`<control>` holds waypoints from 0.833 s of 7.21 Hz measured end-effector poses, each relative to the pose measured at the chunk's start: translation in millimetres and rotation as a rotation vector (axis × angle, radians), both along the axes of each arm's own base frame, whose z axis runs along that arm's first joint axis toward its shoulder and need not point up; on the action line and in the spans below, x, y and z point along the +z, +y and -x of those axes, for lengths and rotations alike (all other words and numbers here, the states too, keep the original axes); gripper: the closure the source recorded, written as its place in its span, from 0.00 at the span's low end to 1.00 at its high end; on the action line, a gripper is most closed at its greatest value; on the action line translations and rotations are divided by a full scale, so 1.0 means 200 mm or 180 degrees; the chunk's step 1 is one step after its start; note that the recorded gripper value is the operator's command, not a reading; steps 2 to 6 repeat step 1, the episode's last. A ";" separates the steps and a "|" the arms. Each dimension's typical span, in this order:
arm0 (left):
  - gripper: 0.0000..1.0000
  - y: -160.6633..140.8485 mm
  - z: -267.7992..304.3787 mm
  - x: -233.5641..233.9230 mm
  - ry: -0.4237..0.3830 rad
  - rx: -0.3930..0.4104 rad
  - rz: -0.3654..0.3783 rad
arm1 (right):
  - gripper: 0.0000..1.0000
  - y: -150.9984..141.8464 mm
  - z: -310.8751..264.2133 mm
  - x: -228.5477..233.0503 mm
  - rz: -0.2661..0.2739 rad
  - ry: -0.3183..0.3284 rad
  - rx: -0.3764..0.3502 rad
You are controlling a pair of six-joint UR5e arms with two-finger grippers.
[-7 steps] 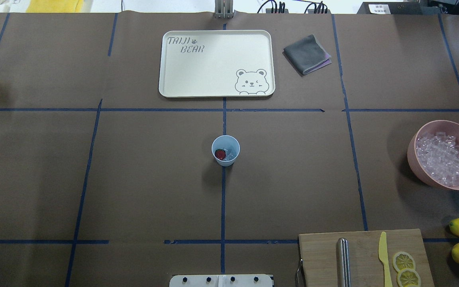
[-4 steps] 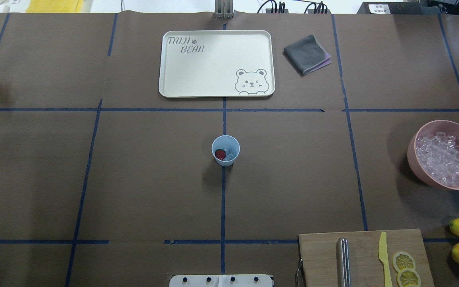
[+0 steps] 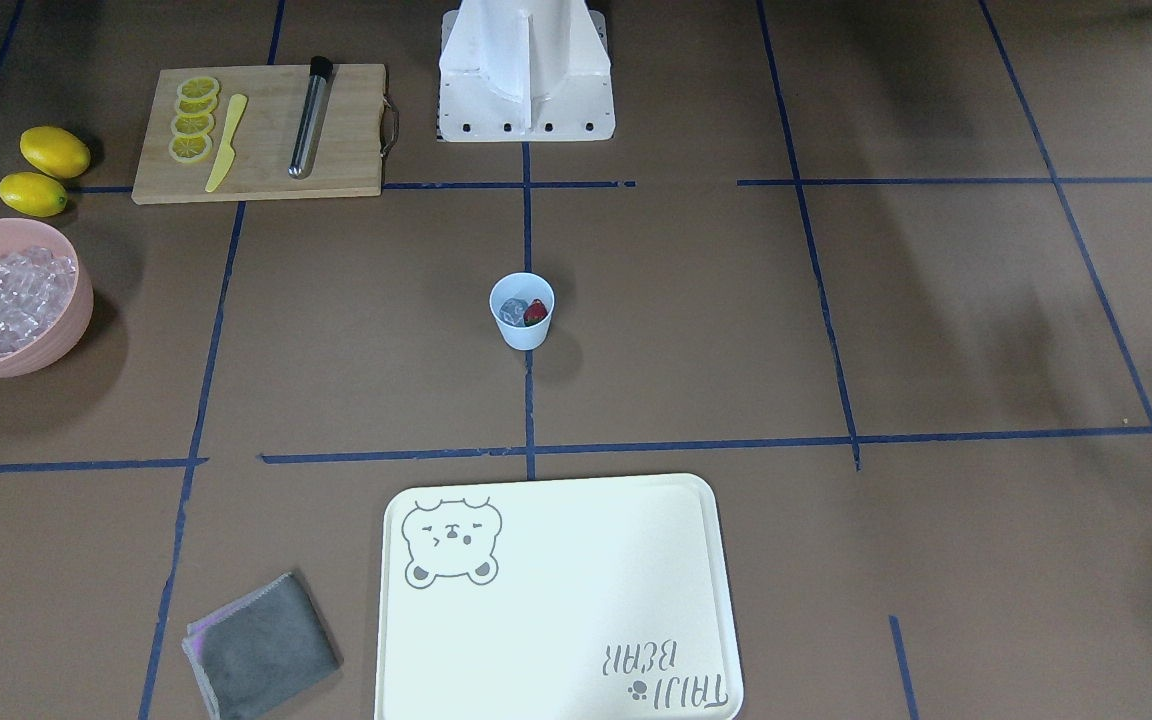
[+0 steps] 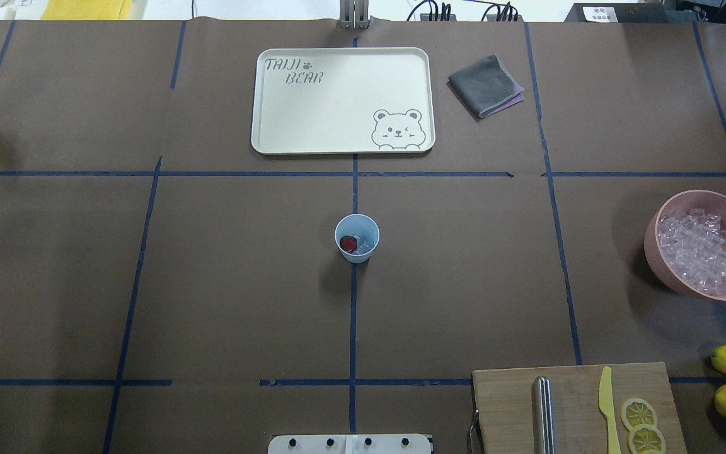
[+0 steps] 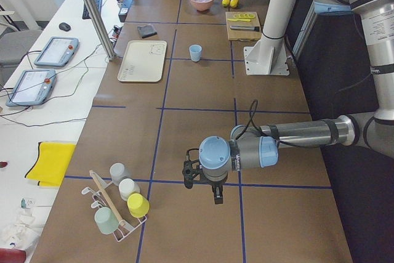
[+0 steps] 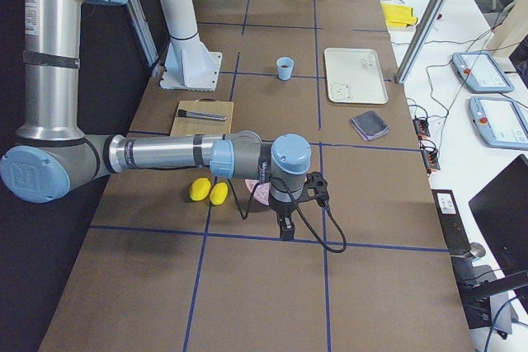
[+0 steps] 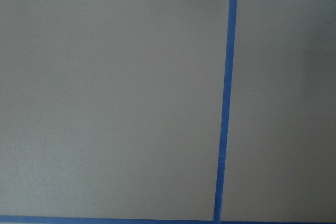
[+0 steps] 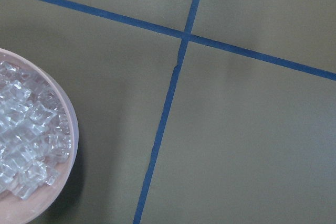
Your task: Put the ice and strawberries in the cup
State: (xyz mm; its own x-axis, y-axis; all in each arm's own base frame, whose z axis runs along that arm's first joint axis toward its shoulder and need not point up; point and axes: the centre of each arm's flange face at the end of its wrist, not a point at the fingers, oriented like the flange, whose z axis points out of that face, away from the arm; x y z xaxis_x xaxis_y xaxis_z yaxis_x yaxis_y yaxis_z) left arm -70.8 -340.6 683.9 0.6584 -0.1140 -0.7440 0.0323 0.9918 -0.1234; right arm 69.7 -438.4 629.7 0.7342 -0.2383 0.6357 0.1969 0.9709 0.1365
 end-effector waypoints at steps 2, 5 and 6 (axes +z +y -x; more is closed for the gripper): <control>0.00 -0.03 0.00 -0.05 -0.0001 -0.0028 -0.0034 | 0.00 0.02 0.00 0.02 0.0018 0.0005 0.0000; 0.00 -0.03 0.00 -0.05 -0.0001 -0.0028 -0.0034 | 0.00 0.02 0.00 0.02 0.0018 0.0005 0.0000; 0.00 -0.03 0.00 -0.05 -0.0001 -0.0028 -0.0034 | 0.00 0.02 0.00 0.02 0.0018 0.0005 0.0000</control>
